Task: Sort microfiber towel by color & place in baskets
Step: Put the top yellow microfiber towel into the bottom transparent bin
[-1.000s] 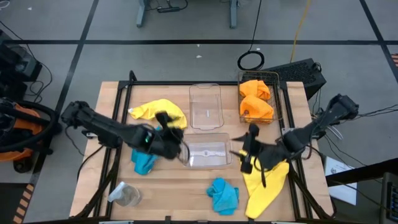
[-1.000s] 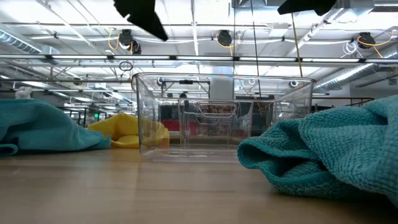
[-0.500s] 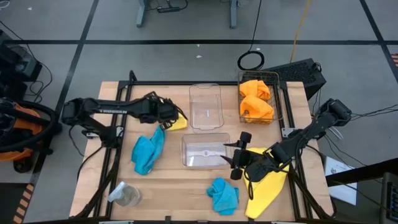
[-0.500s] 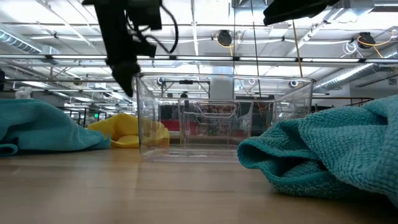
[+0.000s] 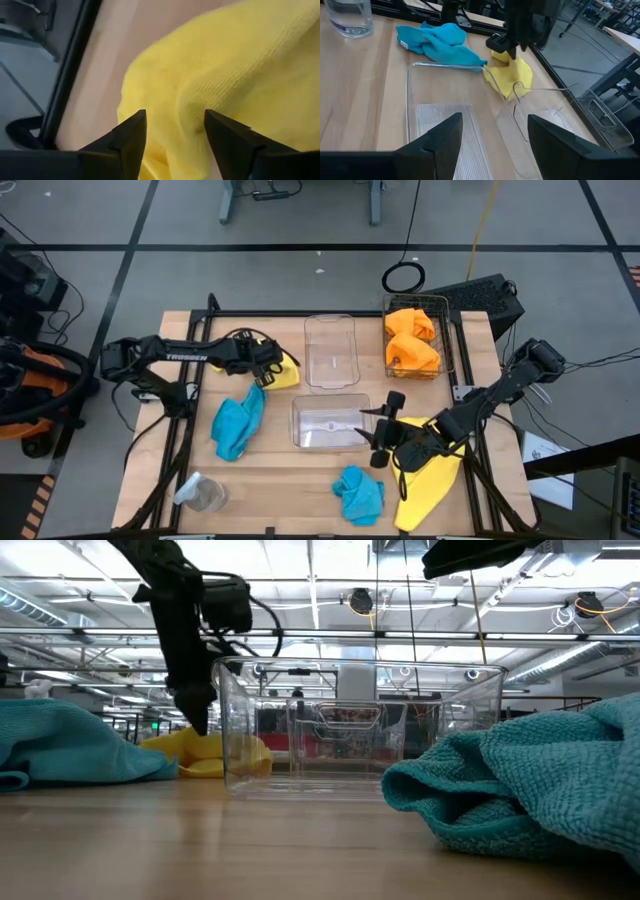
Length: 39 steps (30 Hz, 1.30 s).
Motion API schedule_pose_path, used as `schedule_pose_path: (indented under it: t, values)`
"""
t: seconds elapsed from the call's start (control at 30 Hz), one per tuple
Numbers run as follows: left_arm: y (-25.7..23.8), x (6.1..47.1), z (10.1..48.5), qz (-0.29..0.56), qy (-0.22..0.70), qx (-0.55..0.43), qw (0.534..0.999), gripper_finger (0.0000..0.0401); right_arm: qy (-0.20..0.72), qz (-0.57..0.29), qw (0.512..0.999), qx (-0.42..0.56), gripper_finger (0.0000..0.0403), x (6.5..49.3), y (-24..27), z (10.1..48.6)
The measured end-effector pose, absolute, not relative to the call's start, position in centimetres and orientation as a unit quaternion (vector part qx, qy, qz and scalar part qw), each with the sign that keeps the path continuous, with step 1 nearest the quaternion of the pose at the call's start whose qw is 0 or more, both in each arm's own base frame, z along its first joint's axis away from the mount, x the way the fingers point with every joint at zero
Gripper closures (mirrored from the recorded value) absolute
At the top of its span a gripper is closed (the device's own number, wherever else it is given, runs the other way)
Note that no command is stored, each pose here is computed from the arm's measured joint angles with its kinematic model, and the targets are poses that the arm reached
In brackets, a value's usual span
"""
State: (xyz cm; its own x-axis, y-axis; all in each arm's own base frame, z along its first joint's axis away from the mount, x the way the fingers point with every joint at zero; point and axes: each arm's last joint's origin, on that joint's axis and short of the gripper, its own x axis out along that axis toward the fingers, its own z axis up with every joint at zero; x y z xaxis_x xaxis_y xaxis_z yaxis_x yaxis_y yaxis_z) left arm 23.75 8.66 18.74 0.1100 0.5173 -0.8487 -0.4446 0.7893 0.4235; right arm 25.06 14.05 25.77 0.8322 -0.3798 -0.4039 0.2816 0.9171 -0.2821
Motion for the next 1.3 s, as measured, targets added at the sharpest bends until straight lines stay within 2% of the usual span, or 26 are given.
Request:
schedule_pose_path:
  t: [0.23, 0.7, 1.07, 1.2, 1.3]
  values:
    - [8.3, 23.8, 18.6, 0.322, 0.580, 0.017, 0.748, 0.0246, 0.232, -0.175, 0.951, -0.106, 0.0188, 25.1, 14.0, 25.8]
    - [6.2, 24.3, 18.7, 0.314, 0.573, -0.001, 0.757, 0.0250, 0.232, -0.174, 0.951, -0.103, 0.0188, 25.1, 14.0, 25.8]
    - [6.8, 24.7, 15.0, 0.341, 0.618, 0.035, 0.708, 0.0253, 0.234, -0.174, 0.951, -0.103, 0.0188, 25.1, 14.0, 25.7]
    - [7.0, 25.0, 14.3, 0.400, 0.602, 0.087, 0.686, 0.0288, 0.234, -0.174, 0.951, -0.103, 0.0188, 25.0, 14.0, 25.7]
    - [6.8, 25.2, 14.4, 0.422, 0.586, 0.121, 0.681, 0.0345, 0.234, -0.174, 0.951, -0.103, 0.0188, 25.0, 14.0, 25.7]
